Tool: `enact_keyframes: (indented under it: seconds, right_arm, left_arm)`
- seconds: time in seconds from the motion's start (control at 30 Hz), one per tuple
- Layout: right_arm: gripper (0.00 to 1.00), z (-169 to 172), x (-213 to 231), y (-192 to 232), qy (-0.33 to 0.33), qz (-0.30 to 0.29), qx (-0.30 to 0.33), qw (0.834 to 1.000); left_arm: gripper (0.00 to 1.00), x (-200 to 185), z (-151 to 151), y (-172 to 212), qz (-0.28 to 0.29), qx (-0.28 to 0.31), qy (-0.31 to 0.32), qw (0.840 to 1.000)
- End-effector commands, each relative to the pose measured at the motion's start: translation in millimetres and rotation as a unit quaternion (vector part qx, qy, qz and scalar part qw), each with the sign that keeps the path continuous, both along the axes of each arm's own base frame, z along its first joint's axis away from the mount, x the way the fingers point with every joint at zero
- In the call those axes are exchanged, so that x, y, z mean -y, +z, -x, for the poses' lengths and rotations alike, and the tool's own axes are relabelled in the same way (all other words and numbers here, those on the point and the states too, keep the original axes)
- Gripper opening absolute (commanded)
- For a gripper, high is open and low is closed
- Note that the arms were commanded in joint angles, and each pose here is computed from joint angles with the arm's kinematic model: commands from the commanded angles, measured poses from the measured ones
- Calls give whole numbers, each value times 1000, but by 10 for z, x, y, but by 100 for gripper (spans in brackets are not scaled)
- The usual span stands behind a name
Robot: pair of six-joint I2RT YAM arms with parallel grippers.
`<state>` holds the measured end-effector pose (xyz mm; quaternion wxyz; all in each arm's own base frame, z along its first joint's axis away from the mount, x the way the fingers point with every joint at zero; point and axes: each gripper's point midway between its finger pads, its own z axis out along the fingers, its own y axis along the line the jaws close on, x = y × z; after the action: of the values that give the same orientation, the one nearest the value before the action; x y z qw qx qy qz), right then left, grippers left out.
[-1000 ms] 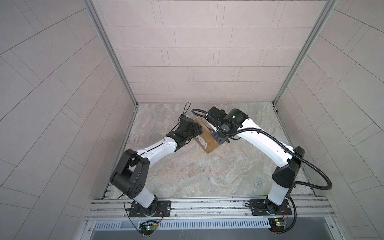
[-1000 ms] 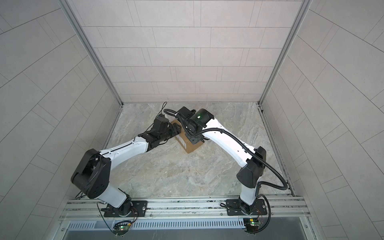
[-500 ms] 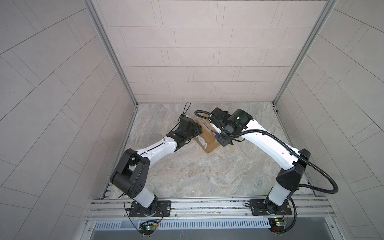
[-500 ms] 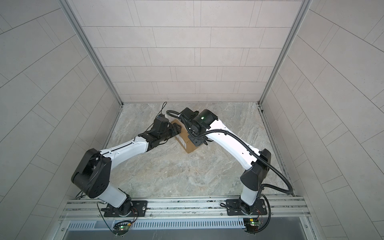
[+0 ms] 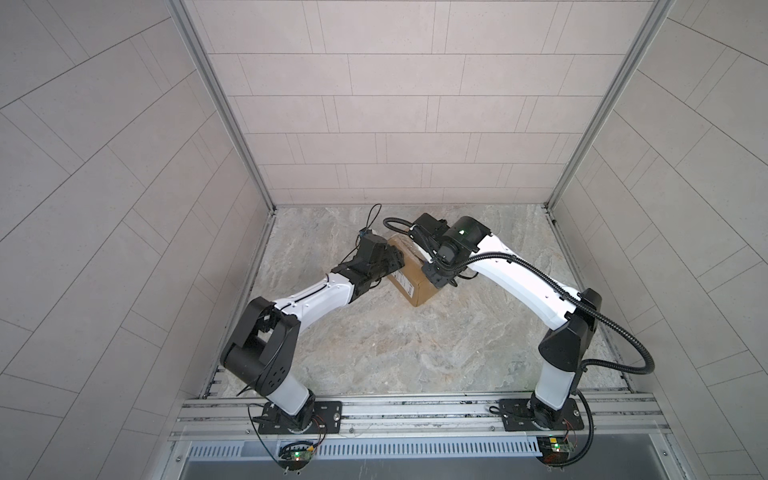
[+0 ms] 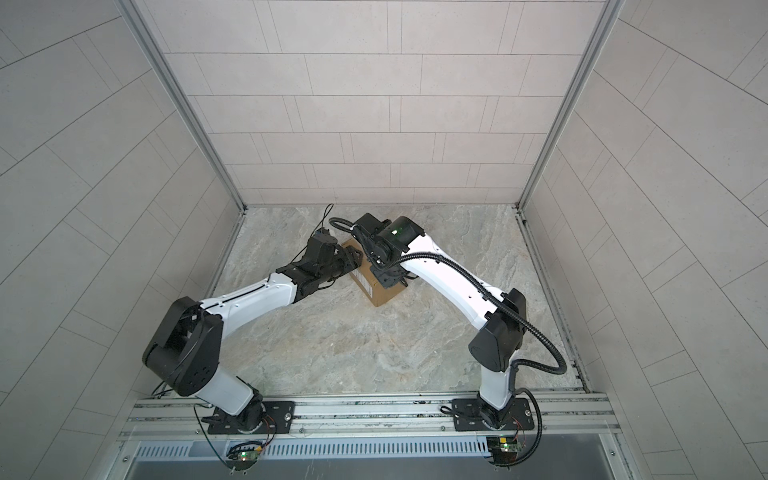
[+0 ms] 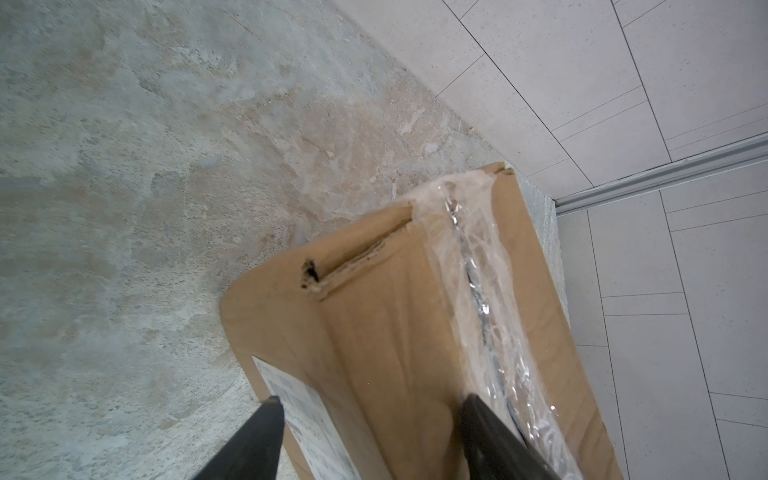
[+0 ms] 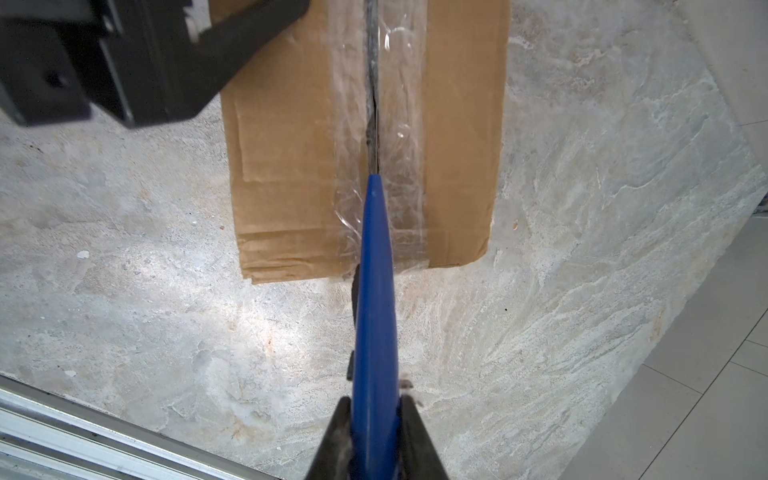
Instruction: Unpack the express box
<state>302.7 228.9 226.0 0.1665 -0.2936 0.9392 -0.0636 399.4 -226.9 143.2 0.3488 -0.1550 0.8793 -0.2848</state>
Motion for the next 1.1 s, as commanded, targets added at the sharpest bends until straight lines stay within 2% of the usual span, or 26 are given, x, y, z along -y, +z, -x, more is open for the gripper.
enact_keyframes:
  seconds: [0.0, 0.37, 0.87, 1.07]
  right_arm:
    - [0, 259, 296, 123, 3, 30, -23, 999]
    - [0, 498, 500, 151, 17, 55, -52, 997]
    - [0, 85, -45, -52, 9, -14, -30, 999]
    - [0, 188, 113, -6, 10, 8, -36, 999]
  left_arm:
    - [70, -235, 211, -584, -60, -81, 16, 995]
    - [69, -231, 208, -578, -60, -81, 15, 995]
    - [69, -188, 196, -530, -47, -76, 10, 996]
    - [69, -225, 217, -558, -55, -81, 15, 995]
